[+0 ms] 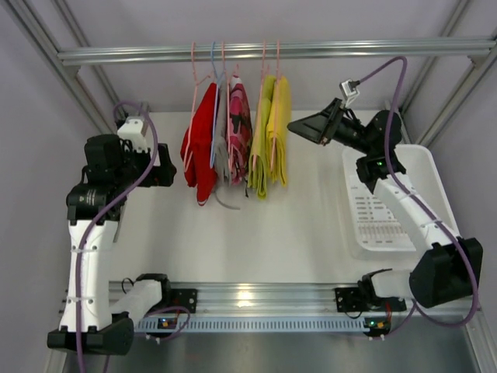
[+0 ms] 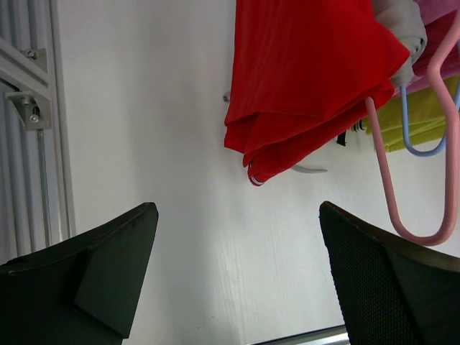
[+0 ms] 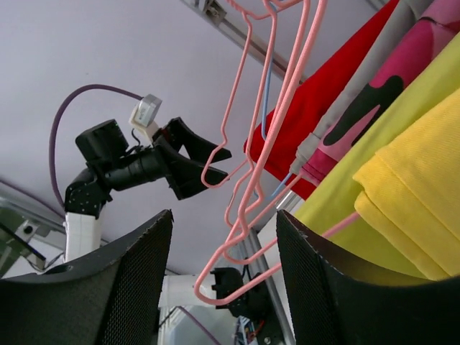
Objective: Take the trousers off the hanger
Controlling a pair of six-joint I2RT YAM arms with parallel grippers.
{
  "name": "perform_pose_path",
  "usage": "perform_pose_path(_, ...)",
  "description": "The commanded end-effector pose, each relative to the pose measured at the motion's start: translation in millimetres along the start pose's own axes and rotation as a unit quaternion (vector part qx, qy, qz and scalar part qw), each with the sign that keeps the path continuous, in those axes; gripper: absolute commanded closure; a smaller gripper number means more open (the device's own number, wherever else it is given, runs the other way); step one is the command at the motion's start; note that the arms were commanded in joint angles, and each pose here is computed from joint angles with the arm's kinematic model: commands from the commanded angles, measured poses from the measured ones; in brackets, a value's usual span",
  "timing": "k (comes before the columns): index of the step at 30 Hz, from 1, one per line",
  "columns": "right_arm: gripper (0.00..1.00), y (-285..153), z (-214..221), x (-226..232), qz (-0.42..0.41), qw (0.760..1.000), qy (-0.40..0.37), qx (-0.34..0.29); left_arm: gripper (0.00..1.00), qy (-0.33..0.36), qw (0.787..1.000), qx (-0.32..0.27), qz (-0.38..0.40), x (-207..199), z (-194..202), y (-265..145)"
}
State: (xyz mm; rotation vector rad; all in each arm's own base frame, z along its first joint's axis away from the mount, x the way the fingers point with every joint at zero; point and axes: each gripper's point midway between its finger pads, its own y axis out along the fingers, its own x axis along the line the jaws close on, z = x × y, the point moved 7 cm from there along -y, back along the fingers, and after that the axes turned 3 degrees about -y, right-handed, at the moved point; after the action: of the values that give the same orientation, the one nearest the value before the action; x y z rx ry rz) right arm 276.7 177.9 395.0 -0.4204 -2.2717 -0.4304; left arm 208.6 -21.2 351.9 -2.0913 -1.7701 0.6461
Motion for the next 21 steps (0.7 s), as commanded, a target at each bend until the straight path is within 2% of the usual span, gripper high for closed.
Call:
perform_pose_path(1, 0.41, 18.1, -16.0, 25.3, -0.066, 0.997, -0.026, -0.019, 0.01, -0.044, 0.998, -0.021, 0.031, -3.2, -16.8, -5.5)
perform_pose_path(6, 0.43, 41.4, -17.1, 21.8, -0.092, 0.996, -0.018, -0.011, 0.01, -0.099, 0.994, -0.018, 0.051, 5.5, -16.4, -0.4)
perform_pose_path(21, 0.52, 71.2, -11.1, 6.6, -0.124, 0.992, 0.008, 0.004, 0.01, -0.11, 0.993, -0.007, 0.036, 12.1, -5.8, 8.9)
